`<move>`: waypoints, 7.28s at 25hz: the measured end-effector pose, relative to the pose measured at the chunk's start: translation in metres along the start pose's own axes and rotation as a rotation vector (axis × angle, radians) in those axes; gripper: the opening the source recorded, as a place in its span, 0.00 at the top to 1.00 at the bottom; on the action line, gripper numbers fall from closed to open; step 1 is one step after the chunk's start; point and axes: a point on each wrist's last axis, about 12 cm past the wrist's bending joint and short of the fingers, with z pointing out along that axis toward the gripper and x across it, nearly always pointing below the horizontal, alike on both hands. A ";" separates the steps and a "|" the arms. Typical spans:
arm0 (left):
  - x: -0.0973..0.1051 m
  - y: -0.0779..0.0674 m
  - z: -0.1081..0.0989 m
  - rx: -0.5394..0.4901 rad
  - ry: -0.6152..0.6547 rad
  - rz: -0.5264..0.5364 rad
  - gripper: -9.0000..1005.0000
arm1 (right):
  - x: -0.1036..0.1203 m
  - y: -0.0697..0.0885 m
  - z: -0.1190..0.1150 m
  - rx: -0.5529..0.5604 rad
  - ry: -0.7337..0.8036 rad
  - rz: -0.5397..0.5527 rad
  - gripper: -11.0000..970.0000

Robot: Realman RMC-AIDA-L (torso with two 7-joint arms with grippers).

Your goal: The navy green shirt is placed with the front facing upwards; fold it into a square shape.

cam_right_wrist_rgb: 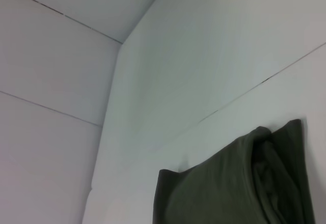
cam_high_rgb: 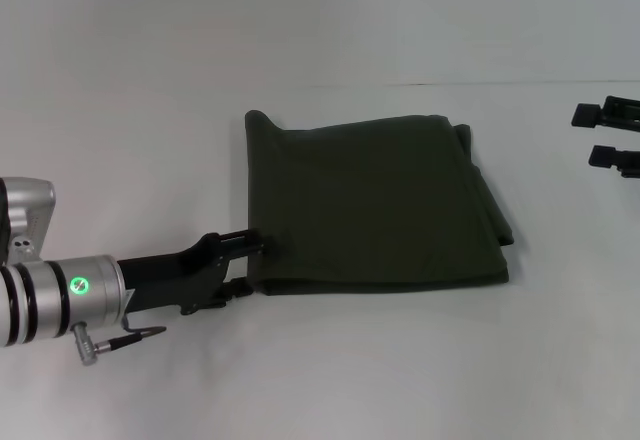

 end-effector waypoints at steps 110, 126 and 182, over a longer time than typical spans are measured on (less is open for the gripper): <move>-0.043 -0.091 -0.051 0.105 0.273 1.158 0.04 | 0.065 0.036 0.087 -0.115 0.204 -0.881 0.09; -0.039 -0.094 -0.046 0.109 0.289 1.169 0.04 | 0.059 0.036 0.088 -0.091 0.171 -0.875 0.09; -0.037 -0.091 -0.046 0.104 0.294 1.160 0.04 | 0.056 0.043 0.093 -0.109 0.159 -0.884 0.09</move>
